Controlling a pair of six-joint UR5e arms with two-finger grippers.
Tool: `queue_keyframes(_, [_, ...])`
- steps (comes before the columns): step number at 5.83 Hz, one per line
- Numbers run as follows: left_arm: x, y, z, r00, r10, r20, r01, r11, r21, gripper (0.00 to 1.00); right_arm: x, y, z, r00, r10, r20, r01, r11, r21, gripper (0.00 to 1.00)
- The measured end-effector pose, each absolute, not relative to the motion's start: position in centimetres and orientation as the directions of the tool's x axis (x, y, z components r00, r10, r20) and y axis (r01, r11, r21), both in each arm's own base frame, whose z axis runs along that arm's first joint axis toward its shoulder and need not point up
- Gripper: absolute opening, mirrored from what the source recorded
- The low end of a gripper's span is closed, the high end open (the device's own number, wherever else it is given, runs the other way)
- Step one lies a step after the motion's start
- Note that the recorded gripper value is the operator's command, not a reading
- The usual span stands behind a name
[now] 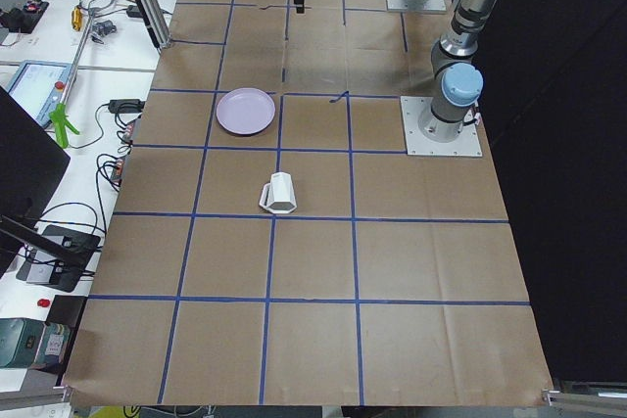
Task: Flip cup and place on plate
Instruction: 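Lower the left gripper onto the white faceted mug lying on its side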
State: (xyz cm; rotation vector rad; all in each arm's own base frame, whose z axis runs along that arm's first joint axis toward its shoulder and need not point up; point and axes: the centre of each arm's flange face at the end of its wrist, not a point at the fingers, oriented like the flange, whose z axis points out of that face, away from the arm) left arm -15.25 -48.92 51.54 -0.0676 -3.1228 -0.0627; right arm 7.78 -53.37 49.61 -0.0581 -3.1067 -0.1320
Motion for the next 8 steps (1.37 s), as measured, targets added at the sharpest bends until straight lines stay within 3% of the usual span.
queue_keyframes(3, [-13.1, -49.2, 51.2, -0.998, 0.063, 0.019, 0.064, 0.997, 0.043, 0.99, 7.8, -53.4, 49.6, -0.999, 0.036, 0.033, 0.039, 0.996, 0.084, 1.0])
queue_keyframes(5, [-1.9, -51.1, 51.4, -0.998, 0.058, 0.028, 0.059, 0.998, 0.03, 0.99, 7.8, -53.4, 49.6, -0.999, 0.036, 0.033, 0.039, 0.996, 0.084, 1.0])
queue_keyframes(8, [20.2, -51.2, 48.8, -0.98, 0.196, 0.018, 0.196, 0.981, 0.0, 0.99, 7.8, -53.4, 49.6, -0.999, 0.036, 0.033, 0.038, 0.996, 0.084, 1.0])
